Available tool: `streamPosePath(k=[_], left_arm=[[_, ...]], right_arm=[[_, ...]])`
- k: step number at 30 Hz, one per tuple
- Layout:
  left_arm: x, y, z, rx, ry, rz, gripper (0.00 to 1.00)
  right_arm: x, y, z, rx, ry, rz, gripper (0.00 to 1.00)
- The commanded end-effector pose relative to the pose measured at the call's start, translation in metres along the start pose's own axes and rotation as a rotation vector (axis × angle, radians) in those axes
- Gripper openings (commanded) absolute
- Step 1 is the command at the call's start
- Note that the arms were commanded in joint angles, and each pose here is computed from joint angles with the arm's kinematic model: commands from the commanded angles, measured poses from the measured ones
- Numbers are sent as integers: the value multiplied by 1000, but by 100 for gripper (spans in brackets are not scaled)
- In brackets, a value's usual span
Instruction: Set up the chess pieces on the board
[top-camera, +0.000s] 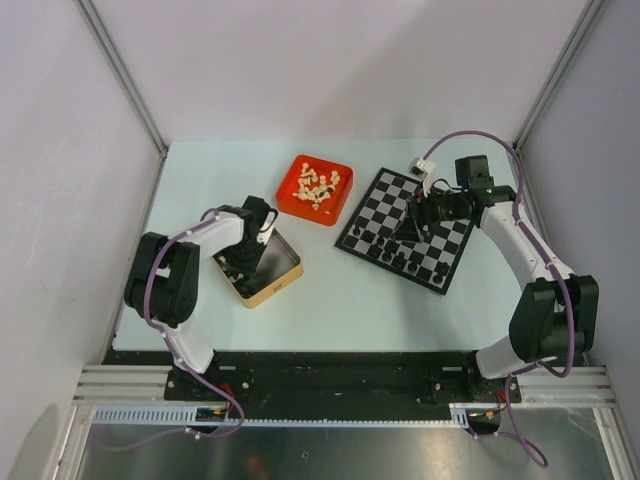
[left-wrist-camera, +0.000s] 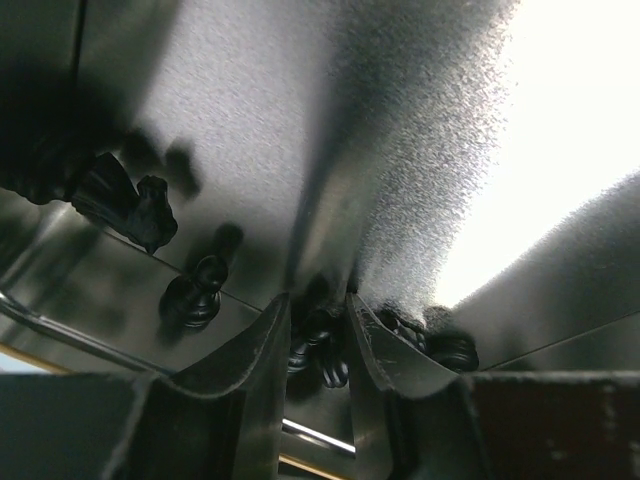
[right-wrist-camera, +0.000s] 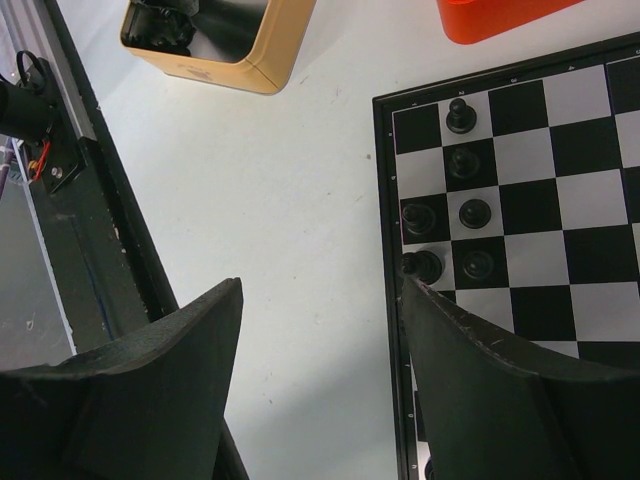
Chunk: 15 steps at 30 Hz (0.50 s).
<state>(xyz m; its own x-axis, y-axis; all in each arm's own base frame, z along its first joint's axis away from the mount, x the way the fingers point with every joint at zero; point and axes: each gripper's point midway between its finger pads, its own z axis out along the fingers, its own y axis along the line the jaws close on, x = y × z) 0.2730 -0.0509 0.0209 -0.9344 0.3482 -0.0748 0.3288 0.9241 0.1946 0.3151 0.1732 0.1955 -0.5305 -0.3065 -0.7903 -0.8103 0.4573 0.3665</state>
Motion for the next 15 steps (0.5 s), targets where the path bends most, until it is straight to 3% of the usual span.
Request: streamPosePath(k=[1,8,12,15], left_arm=[[-3,-5,0,21,-5,26,31],[-3,0,5,-15,9,9,17],[-16,1,-4,-9,-36,-7,4],[-35,-1,-17,16,-106,-35,2]], right_arm=[[-18,4,-7,-5,-37,-45,69],[-18,4,-8,-4,-37,-44,69],[-18,3,-10,2,-37,-46,69],[-17,3,-10,3,-37,-45,69]])
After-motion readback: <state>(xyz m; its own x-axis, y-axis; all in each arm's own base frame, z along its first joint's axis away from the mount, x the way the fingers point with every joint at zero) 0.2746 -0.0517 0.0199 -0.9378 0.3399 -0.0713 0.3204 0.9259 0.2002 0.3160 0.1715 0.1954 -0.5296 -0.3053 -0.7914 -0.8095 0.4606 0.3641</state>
